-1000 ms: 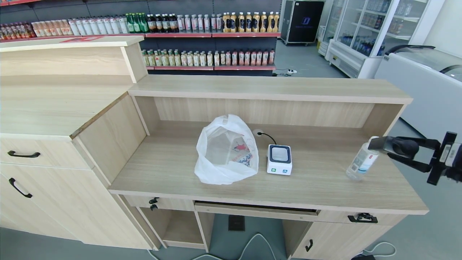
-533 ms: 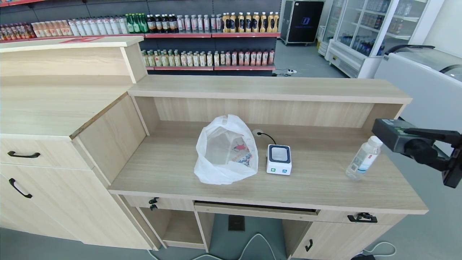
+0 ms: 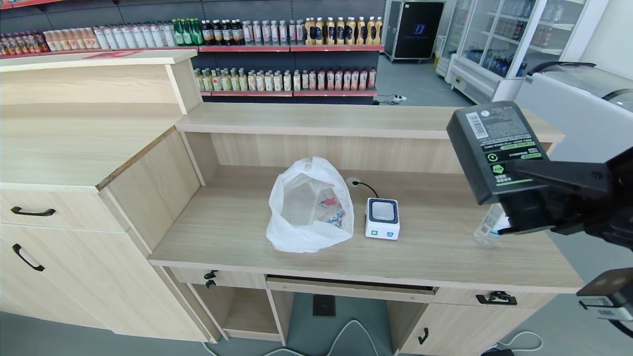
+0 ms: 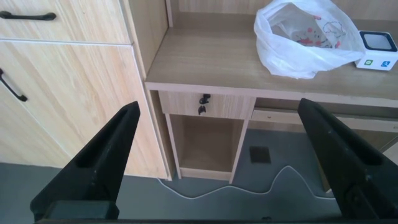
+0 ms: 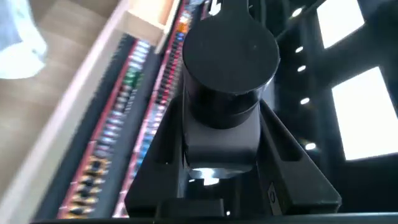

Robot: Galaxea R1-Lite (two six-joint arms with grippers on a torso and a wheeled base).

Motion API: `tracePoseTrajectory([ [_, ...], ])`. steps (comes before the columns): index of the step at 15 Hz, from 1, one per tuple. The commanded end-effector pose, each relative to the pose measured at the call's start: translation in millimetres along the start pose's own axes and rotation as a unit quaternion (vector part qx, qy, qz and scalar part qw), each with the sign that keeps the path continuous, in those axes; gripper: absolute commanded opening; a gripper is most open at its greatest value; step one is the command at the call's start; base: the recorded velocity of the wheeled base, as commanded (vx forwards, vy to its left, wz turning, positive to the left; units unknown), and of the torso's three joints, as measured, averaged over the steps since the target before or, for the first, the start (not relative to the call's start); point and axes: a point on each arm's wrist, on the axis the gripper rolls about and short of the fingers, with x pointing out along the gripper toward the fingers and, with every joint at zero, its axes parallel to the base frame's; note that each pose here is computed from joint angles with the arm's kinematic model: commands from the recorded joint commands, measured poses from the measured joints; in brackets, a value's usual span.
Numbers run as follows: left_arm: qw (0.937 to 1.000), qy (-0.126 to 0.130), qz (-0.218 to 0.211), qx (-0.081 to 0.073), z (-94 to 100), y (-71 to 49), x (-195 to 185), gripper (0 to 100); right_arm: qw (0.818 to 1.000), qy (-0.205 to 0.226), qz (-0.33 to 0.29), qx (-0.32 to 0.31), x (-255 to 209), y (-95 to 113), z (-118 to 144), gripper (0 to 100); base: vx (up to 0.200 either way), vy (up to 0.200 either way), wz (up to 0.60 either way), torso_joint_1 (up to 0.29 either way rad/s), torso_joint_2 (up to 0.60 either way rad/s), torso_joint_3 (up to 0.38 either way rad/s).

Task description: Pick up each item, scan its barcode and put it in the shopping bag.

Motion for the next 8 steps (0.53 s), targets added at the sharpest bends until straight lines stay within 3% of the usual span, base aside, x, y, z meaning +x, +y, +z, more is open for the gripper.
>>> tracePoseTrajectory([
  [1,1.0,0.0,0.0,0.0,0.2,0.0,-0.1,100,0.996,-0.021,-0.052,-0.07,14.7,-13.9,17.7,0,0.0,0.0,0.0,0.0,0.0,0.0],
  [4,1.0,0.0,0.0,0.0,-0.1,0.0,0.0,100,0.989,-0.033,-0.085,-0.121,22.3,-17.8,34.4,0,0.0,0.0,0.0,0.0,0.0,0.0],
  [8,1.0,0.0,0.0,0.0,-0.1,0.0,0.0,100,0.986,-0.06,-0.107,-0.11,35.6,-20.0,47.8,0,0.0,0.0,0.0,0.0,0.0,0.0],
])
